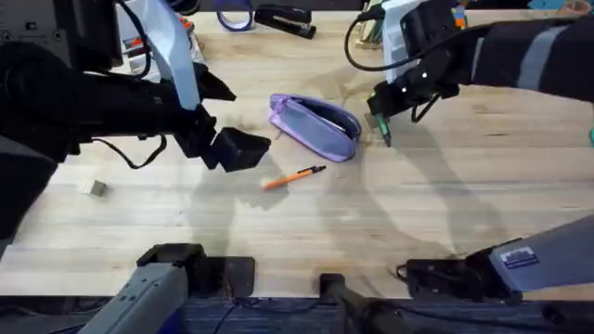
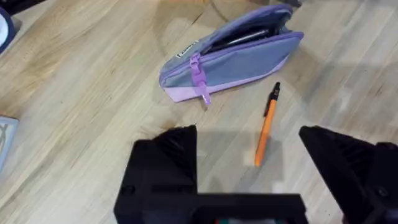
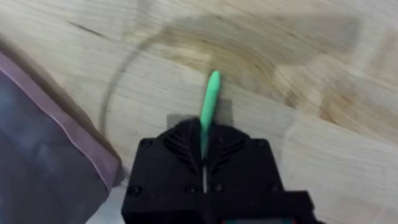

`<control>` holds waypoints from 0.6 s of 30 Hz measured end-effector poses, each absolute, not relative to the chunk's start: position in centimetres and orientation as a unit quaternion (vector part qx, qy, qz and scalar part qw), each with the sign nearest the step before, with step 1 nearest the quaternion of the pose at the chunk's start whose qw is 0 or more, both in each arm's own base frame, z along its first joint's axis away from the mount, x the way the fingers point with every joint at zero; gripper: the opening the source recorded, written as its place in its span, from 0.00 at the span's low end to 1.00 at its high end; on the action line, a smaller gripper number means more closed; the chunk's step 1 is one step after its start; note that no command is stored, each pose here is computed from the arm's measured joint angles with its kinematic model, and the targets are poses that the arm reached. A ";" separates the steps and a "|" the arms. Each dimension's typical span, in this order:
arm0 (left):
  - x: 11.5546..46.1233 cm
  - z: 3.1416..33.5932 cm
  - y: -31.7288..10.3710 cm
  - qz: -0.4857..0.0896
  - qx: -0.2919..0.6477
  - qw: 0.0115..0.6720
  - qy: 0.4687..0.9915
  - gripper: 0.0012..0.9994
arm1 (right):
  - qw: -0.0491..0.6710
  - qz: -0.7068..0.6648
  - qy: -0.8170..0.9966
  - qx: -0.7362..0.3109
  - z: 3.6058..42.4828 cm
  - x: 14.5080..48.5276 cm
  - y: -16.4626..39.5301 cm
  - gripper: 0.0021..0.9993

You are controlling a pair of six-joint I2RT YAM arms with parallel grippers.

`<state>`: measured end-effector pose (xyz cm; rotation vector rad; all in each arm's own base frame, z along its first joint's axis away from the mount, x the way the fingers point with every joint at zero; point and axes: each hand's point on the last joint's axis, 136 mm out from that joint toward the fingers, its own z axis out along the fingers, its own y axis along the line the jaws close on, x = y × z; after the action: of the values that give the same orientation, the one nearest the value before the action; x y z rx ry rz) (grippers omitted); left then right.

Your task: Unzip the bag, pick up the pens from the table one at a time and place them inside, then zip the bag closed.

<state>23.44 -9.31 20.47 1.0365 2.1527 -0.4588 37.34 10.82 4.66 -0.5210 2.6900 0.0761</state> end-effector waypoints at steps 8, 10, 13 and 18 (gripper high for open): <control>23.4 20.5 -9.3 -0.177 0.400 0.347 0.830 0.99 | 0.301 0.027 0.930 -0.211 12.5 38.7 11.2 0.03; 23.4 20.5 -9.3 -0.177 0.400 0.347 0.830 0.99 | 0.329 0.027 0.919 -0.214 14.8 38.7 11.2 0.03; 23.4 20.5 -9.3 -0.177 0.400 0.347 0.830 0.99 | 0.363 0.023 0.903 -0.226 17.5 38.4 11.3 0.03; 23.4 20.5 -9.3 -0.177 0.400 0.347 0.830 0.99 | 0.405 0.015 0.868 -0.287 21.0 37.0 12.7 0.03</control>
<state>23.45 -9.30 20.47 1.0365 2.1526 -0.4582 37.00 12.66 21.01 -0.7248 2.1911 0.0368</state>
